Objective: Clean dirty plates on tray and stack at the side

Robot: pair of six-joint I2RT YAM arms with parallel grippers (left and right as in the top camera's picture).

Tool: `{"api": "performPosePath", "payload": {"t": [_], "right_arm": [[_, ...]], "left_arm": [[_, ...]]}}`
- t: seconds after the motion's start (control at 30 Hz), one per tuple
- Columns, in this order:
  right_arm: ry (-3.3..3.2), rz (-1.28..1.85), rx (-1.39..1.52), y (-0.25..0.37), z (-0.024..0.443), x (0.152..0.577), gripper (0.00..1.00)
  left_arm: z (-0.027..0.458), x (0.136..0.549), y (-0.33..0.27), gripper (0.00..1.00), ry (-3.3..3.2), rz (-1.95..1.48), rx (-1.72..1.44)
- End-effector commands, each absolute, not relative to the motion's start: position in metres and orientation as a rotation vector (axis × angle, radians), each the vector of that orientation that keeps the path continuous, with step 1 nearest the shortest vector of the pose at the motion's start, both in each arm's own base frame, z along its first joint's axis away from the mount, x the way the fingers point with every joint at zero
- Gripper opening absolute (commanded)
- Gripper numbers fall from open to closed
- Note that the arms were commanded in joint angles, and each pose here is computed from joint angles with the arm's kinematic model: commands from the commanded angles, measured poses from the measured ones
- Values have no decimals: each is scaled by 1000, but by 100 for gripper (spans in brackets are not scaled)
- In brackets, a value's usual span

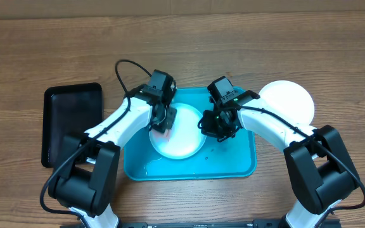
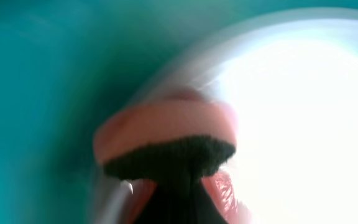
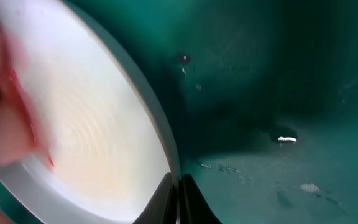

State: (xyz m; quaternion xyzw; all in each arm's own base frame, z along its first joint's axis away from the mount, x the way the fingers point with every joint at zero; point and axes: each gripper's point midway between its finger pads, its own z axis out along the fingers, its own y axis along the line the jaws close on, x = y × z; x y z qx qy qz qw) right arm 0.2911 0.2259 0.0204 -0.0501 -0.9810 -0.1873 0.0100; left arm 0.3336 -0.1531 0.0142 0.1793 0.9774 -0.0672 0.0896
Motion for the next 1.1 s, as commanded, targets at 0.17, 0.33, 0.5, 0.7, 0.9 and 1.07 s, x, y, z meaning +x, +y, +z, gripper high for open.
{"api": "performPosePath", "payload": {"t": [0.17, 0.33, 0.5, 0.7, 0.9, 1.07], "right_arm": [[-3062, -647, -119, 238, 25, 294, 4], [-3061, -647, -120, 238, 24, 294, 4], [-3059, -644, -120, 237, 24, 293, 4], [-3059, -643, -120, 237, 24, 293, 4], [-3040, -677, -112, 242, 26, 291, 4], [-3039, -699, -63, 253, 27, 286, 4]], "left_arm": [[19, 286, -186, 4, 2903, -601, 897], [12, 337, -148, 4, 2908, -152, 462], [29, 368, -69, 4, 2718, 446, -155], [17, 354, -95, 4, 2846, 285, 110], [26, 276, -204, 4, 2858, -744, 963], [23, 292, -202, 4, 2885, -668, 800]]}}
